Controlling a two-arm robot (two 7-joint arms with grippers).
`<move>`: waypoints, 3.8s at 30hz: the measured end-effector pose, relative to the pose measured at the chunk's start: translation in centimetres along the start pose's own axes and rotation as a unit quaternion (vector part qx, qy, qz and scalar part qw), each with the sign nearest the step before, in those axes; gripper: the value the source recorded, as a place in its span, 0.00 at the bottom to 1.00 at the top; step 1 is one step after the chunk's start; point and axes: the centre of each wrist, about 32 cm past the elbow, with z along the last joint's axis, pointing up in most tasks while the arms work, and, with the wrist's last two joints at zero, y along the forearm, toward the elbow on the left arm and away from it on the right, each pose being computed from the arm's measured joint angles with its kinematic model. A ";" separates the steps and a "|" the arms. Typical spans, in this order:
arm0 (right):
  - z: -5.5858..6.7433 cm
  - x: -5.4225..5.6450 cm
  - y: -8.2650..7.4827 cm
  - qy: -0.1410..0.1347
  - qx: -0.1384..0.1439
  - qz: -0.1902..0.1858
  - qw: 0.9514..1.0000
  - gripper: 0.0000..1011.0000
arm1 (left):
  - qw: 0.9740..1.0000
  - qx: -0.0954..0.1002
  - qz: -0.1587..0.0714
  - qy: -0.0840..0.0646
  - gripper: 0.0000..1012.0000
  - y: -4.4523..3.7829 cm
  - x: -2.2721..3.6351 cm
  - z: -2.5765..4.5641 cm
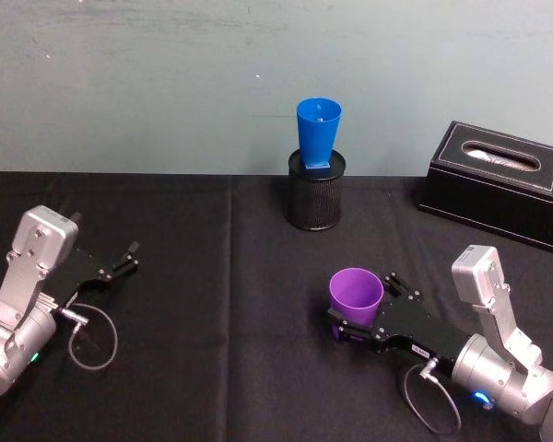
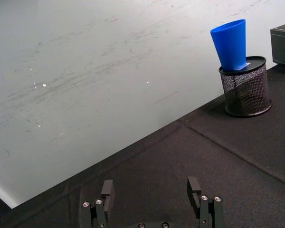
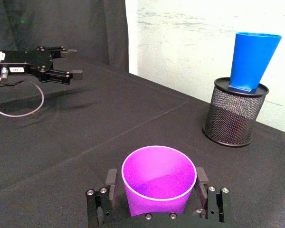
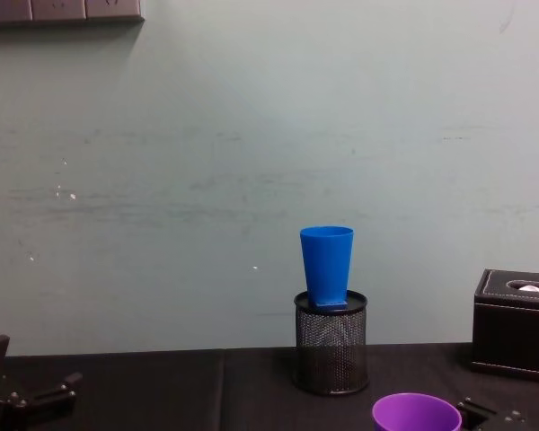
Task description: Pick up one cup with a gripper and tap it against the other cup.
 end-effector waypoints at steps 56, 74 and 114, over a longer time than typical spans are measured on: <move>0.0 0.0 0.0 0.001 -0.001 0.001 1.000 0.72 | 1.000 0.000 0.000 0.000 1.00 0.00 0.00 0.00; 0.0 0.0 0.0 0.001 -0.001 0.001 1.000 0.72 | 1.000 0.000 0.000 0.000 1.00 0.00 0.00 0.00; 7.4 -0.1 -1.0 0.002 -0.005 0.007 1.000 0.72 | 1.000 0.000 0.000 0.000 1.00 0.00 0.00 0.00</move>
